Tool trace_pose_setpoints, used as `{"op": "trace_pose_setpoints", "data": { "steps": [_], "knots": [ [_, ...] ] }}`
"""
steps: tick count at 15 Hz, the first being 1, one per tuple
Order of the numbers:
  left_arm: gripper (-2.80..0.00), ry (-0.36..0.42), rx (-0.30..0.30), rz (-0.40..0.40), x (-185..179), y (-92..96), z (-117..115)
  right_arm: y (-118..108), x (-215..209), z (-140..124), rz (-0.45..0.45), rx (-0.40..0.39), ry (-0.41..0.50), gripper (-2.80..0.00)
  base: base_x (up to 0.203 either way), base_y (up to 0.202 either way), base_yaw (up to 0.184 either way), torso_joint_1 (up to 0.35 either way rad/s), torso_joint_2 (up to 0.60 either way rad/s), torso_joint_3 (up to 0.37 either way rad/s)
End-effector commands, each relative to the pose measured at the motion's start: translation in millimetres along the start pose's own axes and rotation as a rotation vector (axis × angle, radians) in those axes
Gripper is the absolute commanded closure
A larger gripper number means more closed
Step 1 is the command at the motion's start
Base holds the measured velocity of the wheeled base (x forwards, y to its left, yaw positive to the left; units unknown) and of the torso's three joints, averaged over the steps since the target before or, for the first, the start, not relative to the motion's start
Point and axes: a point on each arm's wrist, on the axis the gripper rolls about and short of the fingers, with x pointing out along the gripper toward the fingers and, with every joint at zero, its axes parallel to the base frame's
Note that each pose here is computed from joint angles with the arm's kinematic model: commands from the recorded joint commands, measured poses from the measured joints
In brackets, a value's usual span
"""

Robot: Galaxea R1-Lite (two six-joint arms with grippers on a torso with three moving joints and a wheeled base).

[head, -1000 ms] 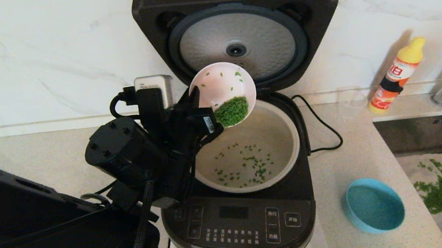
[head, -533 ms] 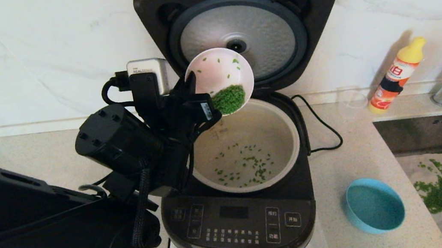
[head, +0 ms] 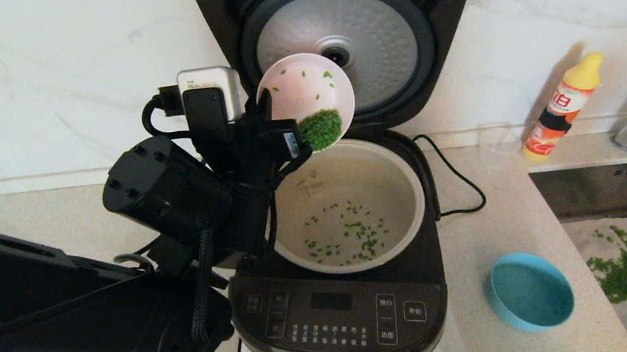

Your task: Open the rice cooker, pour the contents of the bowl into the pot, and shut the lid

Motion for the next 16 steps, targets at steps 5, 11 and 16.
{"op": "trace_pose_setpoints", "data": {
  "steps": [5, 11, 16],
  "knots": [
    [0.00, 0.009, 0.006, 0.007, -4, -3.4, 1, -9, 4, 156, -0.023, 0.023, -0.049, 0.00, 0.000, 0.000, 0.000, 0.000, 0.00, 0.000],
    [0.00, 0.063, 0.040, -0.022, -16, -8.7, -12, -13, 61, 216, 0.144, -0.228, 0.190, 0.00, 0.000, 0.000, 0.000, 0.000, 0.00, 0.000],
    [0.00, 0.086, 0.065, -0.033, -17, -13.0, -21, -6, 118, 245, 0.248, -0.361, 0.071, 0.00, 0.000, 0.000, 0.000, 0.000, 0.00, 0.000]
  ]
}}
